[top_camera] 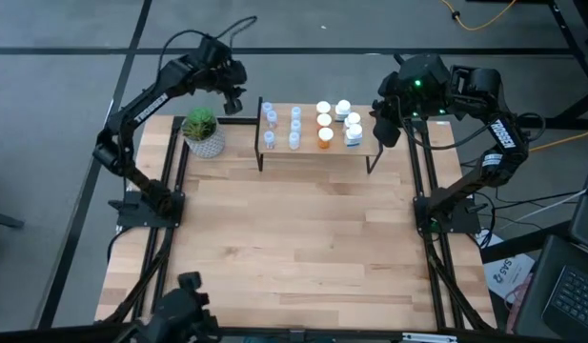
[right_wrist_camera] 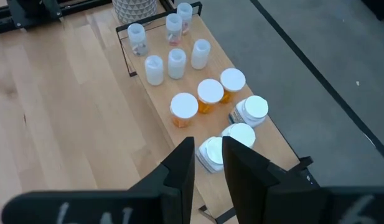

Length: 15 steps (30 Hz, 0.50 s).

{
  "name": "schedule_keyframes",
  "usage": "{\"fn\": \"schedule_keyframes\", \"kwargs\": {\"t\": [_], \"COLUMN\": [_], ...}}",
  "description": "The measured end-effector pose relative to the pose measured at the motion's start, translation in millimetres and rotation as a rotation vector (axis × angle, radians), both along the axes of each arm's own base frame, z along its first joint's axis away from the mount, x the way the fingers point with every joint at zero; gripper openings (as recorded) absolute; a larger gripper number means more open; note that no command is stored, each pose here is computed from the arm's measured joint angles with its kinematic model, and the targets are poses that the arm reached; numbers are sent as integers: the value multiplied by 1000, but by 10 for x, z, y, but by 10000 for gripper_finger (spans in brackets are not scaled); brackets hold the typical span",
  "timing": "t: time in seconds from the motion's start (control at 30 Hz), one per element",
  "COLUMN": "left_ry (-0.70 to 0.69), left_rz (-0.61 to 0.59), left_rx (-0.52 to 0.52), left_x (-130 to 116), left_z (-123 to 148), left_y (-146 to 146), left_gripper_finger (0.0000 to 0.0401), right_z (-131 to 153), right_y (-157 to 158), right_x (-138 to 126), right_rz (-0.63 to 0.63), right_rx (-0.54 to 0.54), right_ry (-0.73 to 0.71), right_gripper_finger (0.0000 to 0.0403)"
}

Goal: Pick and place medicine bottles onto shelf by color
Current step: Adjust the pill bottles on the shelf

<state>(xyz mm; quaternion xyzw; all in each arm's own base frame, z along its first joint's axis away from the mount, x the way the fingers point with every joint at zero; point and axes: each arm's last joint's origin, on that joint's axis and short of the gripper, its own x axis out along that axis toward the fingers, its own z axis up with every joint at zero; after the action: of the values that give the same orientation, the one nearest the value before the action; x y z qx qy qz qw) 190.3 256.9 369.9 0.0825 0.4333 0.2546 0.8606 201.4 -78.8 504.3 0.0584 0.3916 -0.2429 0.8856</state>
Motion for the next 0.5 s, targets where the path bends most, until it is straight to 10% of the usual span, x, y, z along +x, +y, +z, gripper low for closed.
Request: {"fn": "schedule_keyframes", "kwargs": {"t": [0.5], "left_ry": [145], "left_rz": [-166], "left_rx": [-89], "left_x": [423], "left_z": [-389], "left_y": [-40], "left_gripper_finger": [8], "right_z": [0], "right_y": [-1], "right_x": [1], "right_rz": [24], "right_rx": [-20], "right_ry": [13], "right_gripper_finger": [84]}}
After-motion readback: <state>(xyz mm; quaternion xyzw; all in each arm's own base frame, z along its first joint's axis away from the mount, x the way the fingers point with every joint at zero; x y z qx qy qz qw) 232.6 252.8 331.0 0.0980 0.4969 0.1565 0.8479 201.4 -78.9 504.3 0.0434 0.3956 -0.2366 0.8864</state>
